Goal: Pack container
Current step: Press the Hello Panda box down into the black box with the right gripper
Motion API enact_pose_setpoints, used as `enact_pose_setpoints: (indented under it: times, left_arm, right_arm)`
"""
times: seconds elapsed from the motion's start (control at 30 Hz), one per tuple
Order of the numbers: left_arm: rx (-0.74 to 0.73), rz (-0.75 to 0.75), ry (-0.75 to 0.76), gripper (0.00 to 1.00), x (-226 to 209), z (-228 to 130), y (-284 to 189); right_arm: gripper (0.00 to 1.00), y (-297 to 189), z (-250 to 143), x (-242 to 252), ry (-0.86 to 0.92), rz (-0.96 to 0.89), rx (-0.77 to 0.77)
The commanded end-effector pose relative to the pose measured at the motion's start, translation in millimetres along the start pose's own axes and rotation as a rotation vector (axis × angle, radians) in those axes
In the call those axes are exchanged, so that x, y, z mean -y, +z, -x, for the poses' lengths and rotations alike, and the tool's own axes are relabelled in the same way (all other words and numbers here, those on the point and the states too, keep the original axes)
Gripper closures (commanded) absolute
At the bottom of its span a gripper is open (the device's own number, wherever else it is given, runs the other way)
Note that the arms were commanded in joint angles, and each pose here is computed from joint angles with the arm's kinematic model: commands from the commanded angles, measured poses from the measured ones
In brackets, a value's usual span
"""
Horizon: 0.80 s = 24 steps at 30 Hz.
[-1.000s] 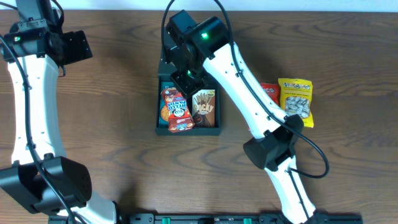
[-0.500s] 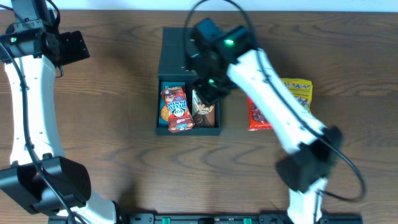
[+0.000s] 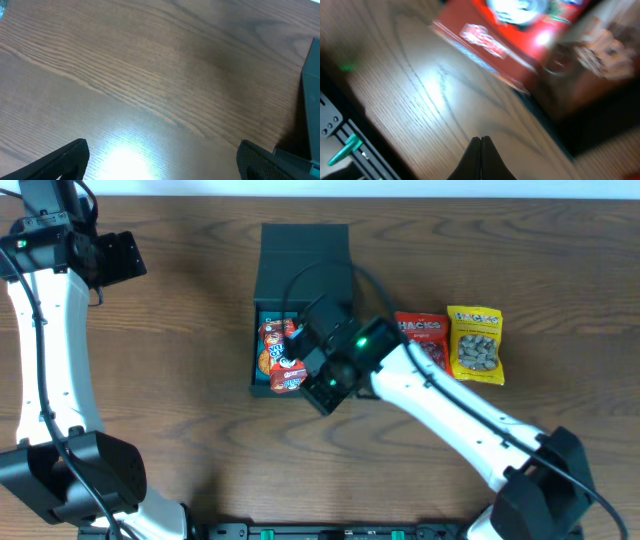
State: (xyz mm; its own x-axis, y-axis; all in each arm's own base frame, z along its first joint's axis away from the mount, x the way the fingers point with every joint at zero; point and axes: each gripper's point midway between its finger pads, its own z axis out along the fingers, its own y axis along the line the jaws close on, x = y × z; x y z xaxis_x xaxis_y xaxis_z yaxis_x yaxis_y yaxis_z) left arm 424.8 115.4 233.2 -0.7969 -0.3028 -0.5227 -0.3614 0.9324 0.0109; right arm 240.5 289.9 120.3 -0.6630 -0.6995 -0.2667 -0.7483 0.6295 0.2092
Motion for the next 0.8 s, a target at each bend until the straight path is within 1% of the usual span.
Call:
enact_pose_setpoints:
  times: [0.0,0.13,0.3,0.43,0.77]
  left_arm:
    - [-0.017,-0.004,0.016,0.05,-0.3,-2.7,3.3]
    - [-0.022,-0.004,0.016,0.05,-0.5,-3.8,3.3]
    - [-0.022,-0.004,0.016,0.05,-0.4,-3.8,3.3]
    - [-0.020,-0.004,0.016,0.05,-0.3,-3.4,3.3]
    - [-0.017,-0.004,0.016,0.05,-0.3,-2.7,3.3]
  right_arm:
    - [0.98,2.6,7.0,-2.8,-0.019,-0.039,0.032]
    - [0.98,8.0,19.4,-2.6,-0.033,-0.047,0.073]
    - [0.98,29.6,20.9,1.0,-0.030,-0.046,0.045]
    - [0.98,42.3,29.7,2.0,-0.033,-0.045,0.063]
    - [0.98,45.2,54.9,1.3,-0.043,-0.043,0.159]
